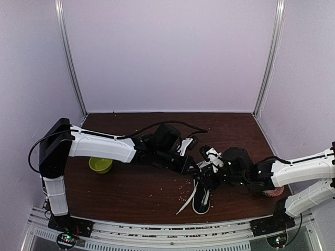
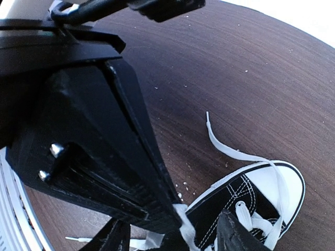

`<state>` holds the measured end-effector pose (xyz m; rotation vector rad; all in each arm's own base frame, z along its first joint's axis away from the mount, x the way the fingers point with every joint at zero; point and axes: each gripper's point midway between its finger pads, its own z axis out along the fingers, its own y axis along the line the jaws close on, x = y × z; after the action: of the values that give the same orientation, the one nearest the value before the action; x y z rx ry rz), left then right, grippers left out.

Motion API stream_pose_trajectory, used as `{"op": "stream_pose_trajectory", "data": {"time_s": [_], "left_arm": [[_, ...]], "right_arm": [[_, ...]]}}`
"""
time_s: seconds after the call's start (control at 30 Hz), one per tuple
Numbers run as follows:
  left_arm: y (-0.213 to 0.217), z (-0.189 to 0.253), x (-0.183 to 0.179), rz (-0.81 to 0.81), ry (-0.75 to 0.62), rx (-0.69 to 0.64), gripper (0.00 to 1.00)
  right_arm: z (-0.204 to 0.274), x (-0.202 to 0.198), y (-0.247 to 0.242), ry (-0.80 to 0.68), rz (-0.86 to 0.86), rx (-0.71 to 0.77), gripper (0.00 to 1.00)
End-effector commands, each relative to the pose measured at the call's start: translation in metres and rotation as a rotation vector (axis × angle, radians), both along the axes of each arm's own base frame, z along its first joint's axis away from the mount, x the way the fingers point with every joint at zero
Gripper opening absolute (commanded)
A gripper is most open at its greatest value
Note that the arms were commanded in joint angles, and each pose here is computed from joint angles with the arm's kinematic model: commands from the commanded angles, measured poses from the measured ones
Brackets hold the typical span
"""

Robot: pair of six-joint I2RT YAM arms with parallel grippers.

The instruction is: Tie the shoes

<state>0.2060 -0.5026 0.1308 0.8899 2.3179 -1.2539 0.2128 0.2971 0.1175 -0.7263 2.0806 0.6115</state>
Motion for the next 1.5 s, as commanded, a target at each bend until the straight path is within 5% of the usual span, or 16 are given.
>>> {"op": "stream_pose_trajectory", "data": {"time_s": [0.0, 0.8, 0.93, 1.0, 1.23, 1.47], "left_arm": [[-0.009, 0.018, 0.001, -0.005, -0.018, -0.046, 0.0], [-0.007, 0.01, -0.002, -0.028, -0.009, -0.014, 0.0], [0.007, 0.023, 0.009, 0.009, -0.071, 0.031, 0.43], [0.02, 0.032, 0.022, 0.038, -0.117, 0.058, 0.55], [0.051, -0.001, 0.069, 0.029, -0.128, 0.222, 0.56], [0.016, -0.033, 0.087, -0.083, -0.105, 0.281, 0.56]], "right_arm": [[0.011, 0.02, -0.009, -0.1, -0.141, -0.067, 0.54], [0.007, 0.029, -0.018, -0.133, -0.266, -0.125, 0.0], [0.003, 0.026, -0.024, -0.12, -0.285, -0.11, 0.0], [0.001, 0.024, -0.028, -0.114, -0.294, -0.099, 0.0], [-0.001, 0.021, -0.032, -0.1, -0.31, -0.045, 0.0], [-0.004, 0.018, -0.032, -0.085, -0.31, -0.008, 0.0]]}}
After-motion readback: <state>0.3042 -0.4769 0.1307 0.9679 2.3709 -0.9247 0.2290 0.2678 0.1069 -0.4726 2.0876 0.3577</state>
